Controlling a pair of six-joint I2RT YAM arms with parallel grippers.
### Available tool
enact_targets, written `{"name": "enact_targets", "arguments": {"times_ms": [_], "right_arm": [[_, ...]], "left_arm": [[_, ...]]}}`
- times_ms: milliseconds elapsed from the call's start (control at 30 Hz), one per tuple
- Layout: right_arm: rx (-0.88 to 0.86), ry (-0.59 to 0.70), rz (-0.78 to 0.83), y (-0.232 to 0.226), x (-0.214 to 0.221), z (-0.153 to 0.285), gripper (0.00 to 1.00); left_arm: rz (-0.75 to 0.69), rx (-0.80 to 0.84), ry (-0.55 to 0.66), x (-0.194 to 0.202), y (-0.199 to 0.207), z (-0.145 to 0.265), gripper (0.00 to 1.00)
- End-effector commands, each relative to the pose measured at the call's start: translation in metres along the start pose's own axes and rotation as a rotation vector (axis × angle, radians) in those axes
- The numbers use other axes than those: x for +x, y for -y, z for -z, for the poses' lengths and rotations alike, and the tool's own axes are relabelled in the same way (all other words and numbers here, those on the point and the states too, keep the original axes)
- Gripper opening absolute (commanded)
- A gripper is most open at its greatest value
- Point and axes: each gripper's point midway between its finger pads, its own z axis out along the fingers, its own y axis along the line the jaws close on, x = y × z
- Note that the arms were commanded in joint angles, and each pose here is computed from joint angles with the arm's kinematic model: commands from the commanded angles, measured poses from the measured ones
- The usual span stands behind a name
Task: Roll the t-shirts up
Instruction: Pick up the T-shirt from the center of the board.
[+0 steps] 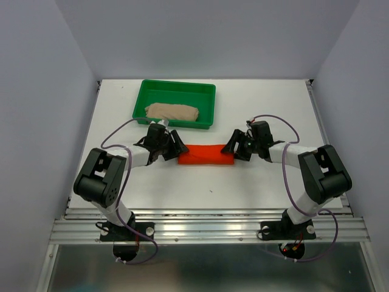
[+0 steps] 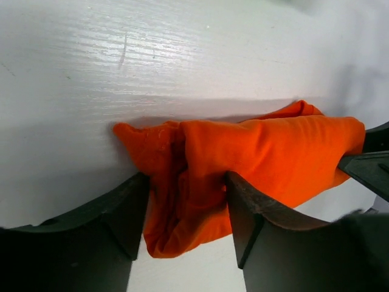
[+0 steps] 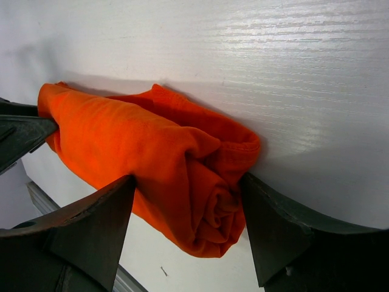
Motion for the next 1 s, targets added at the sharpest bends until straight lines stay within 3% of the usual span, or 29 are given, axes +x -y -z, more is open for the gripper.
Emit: {"name": "enact_targets", "arguments": {"times_ms": [0,233,400,700,967], "right_arm": [[0.098,-0.026,-0.004,0.025,0.009,-0.003,0.76],[0.096,-0.017,-0.040,0.021,0.007,-0.001,0.78],[0.160,0.031,-0.022,0.026,0.000,0.012,0.79],[0.187,0.141,0.001,0.020,-0.019,0.038,0.82],[0.168,0.030,-0.016,0.030,0.004,0.016,0.80]], "left_arm": [[-0.010,0.050,-0.041,0.008,0.010,-0.005,0.62],[-0.002,0.084,-0.050,0.008,0.018,-0.003,0.13],[-0.006,0.072,-0.048,0.007,0.016,-0.004,0.00],[-0.016,0.052,-0.055,0.006,0.014,-0.007,0.00],[-0.019,0.052,-0.048,0.002,0.016,-0.006,0.00]]}}
